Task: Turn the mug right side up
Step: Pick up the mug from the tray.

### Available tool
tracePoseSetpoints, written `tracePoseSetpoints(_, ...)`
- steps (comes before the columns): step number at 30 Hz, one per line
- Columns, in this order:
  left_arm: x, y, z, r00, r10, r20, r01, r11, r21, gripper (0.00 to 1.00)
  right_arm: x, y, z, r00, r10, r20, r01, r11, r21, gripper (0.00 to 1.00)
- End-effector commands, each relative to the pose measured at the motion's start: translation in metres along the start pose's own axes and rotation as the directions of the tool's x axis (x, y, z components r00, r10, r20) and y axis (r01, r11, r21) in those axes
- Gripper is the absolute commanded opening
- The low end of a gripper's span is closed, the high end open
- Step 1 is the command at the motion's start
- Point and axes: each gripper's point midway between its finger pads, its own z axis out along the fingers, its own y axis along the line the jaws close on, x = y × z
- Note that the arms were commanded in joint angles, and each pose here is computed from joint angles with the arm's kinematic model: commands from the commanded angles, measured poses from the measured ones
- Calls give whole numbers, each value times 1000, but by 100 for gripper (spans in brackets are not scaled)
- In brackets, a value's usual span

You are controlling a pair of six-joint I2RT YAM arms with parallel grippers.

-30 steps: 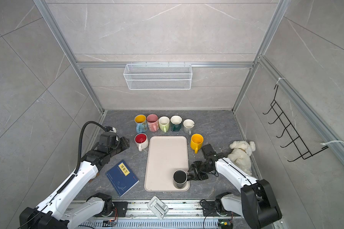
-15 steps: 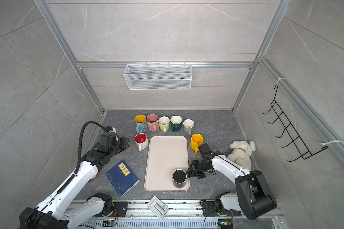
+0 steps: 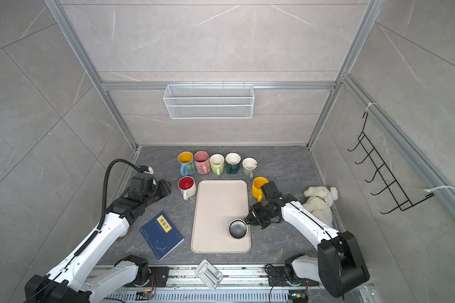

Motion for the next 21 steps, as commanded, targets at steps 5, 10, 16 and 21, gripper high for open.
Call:
tracePoseSetpoints(5, -25, -72, -22, 998, 68, 10, -69, 971, 229, 50, 46, 77, -46, 783, -595, 179, 616, 781, -100, 0)
tracePoseSetpoints(10, -19, -135, -39, 983, 164, -77, -115, 892, 437, 50, 64, 94, -52, 465, -829, 311, 853, 513, 91, 0)
tracePoseSetpoints(16, 2, -186, -65, 933, 305, -192, -143, 803, 579, 50, 80, 120, -59, 30, -908, 418, 935, 174, 310, 0)
tracePoseSetpoints(21, 16, -205, -71, 901, 337, -272, -103, 776, 622, 50, 97, 147, -74, -287, -830, 478, 887, -42, 459, 0)
